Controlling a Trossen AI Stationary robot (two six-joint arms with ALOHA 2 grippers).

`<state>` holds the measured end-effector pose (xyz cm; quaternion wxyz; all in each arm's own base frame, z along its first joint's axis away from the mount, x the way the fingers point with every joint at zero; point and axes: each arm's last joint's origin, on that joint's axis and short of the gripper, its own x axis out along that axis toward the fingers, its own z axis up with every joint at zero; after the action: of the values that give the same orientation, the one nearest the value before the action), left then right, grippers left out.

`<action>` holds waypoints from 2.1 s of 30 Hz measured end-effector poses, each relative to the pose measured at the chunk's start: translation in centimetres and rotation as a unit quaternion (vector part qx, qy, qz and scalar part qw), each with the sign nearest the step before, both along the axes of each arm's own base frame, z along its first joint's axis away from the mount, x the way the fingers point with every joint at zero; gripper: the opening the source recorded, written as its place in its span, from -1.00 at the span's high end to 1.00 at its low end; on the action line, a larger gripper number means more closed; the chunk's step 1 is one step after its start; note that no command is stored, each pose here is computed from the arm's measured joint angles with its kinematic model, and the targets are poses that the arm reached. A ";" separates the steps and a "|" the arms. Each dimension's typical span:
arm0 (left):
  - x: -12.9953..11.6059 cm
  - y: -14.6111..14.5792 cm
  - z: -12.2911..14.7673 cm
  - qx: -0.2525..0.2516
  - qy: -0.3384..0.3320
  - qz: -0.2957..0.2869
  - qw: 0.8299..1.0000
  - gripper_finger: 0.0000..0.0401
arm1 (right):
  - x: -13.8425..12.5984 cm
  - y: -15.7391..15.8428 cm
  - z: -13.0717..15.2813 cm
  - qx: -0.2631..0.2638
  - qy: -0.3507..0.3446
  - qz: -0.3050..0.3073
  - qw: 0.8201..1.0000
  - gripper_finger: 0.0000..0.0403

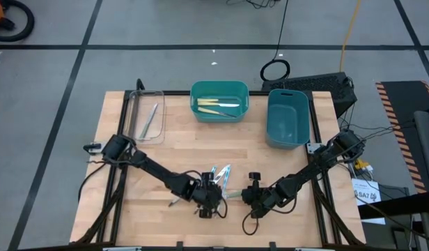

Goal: Sort silverware by color (type)
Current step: Put the right green knife into the transparent bin

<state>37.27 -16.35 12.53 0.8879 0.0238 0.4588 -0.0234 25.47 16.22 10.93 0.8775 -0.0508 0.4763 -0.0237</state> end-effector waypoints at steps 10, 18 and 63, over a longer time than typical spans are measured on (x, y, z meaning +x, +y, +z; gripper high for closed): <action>-0.2 -0.2 0.3 -0.004 0.002 -0.002 1.000 0.02 | 0.7 0.5 0.7 0.007 -0.014 0.004 1.000 0.68; -0.1 -0.2 0.4 -0.010 0.000 0.001 1.000 0.02 | 1.6 0.4 1.1 0.013 -0.044 -0.018 0.999 0.19; 1.2 -0.9 1.5 0.073 0.041 0.008 0.996 0.01 | 0.5 -0.9 -1.6 0.024 0.041 -0.046 0.998 0.80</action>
<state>38.44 -17.29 14.00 0.8643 0.0842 0.4956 0.0164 26.01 15.32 9.28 0.8559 -0.0087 0.5145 -0.0508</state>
